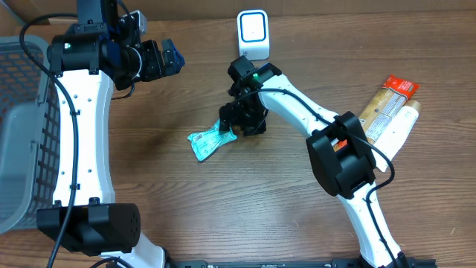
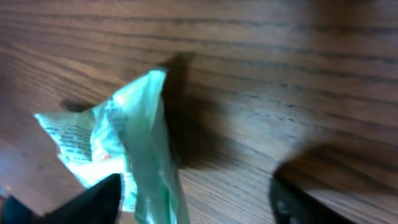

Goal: Scan the item barcode
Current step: 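Grasp the mint-green snack bag with the right gripper, then lift the mint-green bag up to the white scanner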

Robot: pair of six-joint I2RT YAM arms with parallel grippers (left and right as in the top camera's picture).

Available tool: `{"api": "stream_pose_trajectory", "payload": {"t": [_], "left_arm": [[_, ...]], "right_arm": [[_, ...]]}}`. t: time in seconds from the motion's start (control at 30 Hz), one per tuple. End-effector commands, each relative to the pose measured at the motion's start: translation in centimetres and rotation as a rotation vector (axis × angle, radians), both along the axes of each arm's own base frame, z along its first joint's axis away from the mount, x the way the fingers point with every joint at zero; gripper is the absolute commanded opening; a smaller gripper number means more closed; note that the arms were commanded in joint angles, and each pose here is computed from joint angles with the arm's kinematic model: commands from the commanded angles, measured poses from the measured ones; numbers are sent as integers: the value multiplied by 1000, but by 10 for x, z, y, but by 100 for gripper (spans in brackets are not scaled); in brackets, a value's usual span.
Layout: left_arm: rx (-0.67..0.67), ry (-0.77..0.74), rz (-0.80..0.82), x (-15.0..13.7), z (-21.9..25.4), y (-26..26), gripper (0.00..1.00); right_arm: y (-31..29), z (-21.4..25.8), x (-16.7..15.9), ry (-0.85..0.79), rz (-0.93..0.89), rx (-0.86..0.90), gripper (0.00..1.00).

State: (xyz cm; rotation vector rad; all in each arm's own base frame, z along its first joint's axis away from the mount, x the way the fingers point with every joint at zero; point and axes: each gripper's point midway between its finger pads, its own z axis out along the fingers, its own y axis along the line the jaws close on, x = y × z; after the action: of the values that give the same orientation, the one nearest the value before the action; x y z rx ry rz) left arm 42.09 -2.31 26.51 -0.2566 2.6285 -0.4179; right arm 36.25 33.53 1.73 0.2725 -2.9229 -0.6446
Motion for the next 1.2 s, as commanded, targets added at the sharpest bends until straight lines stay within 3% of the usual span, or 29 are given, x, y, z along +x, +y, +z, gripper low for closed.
{"api": "stream_pose_trajectory", "payload": {"t": [0.0, 0.13, 0.2, 0.3, 0.47, 0.73, 0.87, 1.03, 1.17], "left_arm": [[-9, -17, 5, 2, 6, -1, 100], [-9, -17, 5, 2, 6, -1, 100], [-9, -17, 5, 2, 6, -1, 100], [-9, -17, 5, 2, 6, -1, 100], [-9, -17, 5, 2, 6, -1, 100], [-9, -17, 5, 2, 6, -1, 100], [-9, -16, 5, 2, 6, -1, 100], [-9, -17, 5, 2, 6, -1, 100], [-9, -17, 5, 2, 6, -1, 100]], "right_arm": [[-22, -3, 5, -53, 159, -11, 90], [-33, 9, 18, -89, 248, 90, 94], [-32, 14, 25, -137, 326, 189, 87], [-30, 11, 34, -168, 351, 256, 83], [-7, 3, 21, -129, 358, 353, 77], [40, -26, -6, 8, 225, 307, 39], [43, -27, -13, 35, 214, 296, 6], [34, -10, -3, 61, 167, 352, 4], [13, 30, 25, 9, 108, 421, 4]]}}
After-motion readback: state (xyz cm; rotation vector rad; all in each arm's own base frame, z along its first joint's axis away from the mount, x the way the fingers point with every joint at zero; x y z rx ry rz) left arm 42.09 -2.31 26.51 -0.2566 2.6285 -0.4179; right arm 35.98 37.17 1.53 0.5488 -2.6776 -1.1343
